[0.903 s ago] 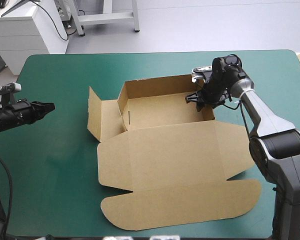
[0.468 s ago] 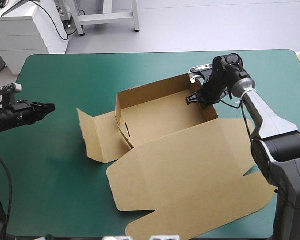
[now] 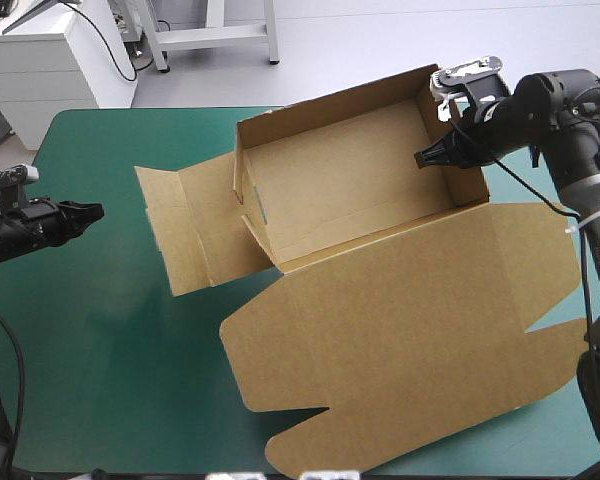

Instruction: Fold the box

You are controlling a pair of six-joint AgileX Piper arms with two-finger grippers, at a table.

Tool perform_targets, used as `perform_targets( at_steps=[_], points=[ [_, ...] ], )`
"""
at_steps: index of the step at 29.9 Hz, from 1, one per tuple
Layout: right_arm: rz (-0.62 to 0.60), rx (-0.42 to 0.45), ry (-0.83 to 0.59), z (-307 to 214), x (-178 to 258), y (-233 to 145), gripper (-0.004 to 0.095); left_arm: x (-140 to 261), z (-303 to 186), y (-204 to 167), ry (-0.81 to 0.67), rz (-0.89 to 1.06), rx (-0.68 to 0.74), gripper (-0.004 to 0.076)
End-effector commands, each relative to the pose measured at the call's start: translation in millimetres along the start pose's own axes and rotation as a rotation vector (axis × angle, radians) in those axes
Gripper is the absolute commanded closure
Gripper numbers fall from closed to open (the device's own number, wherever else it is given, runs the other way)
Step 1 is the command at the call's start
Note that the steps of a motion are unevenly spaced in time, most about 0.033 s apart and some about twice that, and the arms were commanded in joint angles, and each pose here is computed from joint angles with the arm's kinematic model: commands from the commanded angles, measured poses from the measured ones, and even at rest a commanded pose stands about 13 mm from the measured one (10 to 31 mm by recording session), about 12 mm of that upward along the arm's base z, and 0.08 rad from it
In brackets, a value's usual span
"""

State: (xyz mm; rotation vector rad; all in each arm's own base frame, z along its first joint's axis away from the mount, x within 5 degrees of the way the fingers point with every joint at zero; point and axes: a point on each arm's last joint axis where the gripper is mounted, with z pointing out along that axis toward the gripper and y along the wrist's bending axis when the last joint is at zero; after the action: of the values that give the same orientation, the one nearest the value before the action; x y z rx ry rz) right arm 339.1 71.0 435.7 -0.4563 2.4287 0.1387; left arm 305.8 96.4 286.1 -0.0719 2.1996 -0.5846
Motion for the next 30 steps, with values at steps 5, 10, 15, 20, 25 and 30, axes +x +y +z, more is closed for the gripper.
perform_targets(
  at_steps=[5,10,15,20,25,30],
  points=[
    [0.009,-0.120,-0.122,-38,-4,14,0.0929,-10,12,-12,-0.066,-0.109,0.138,0.0732],
    [0.018,-0.139,-0.153,-38,-7,16,0.0928,2,49,-36,0.051,-0.163,0.196,0.0732],
    [0.021,-0.133,-0.155,-32,-9,15,0.0928,13,76,-84,0.136,-0.157,0.282,0.0732],
    [0.037,-0.127,-0.129,-17,-11,12,0.0927,19,88,-126,0.158,-0.189,0.393,0.0732],
    [0.095,-0.072,-0.134,-1,-15,4,0.0927,19,83,-144,0.154,-0.183,0.450,0.0732],
    [0.119,-0.027,-0.130,8,-17,-2,0.0927,13,66,-155,0.127,-0.146,0.497,0.0732]
  ],
)
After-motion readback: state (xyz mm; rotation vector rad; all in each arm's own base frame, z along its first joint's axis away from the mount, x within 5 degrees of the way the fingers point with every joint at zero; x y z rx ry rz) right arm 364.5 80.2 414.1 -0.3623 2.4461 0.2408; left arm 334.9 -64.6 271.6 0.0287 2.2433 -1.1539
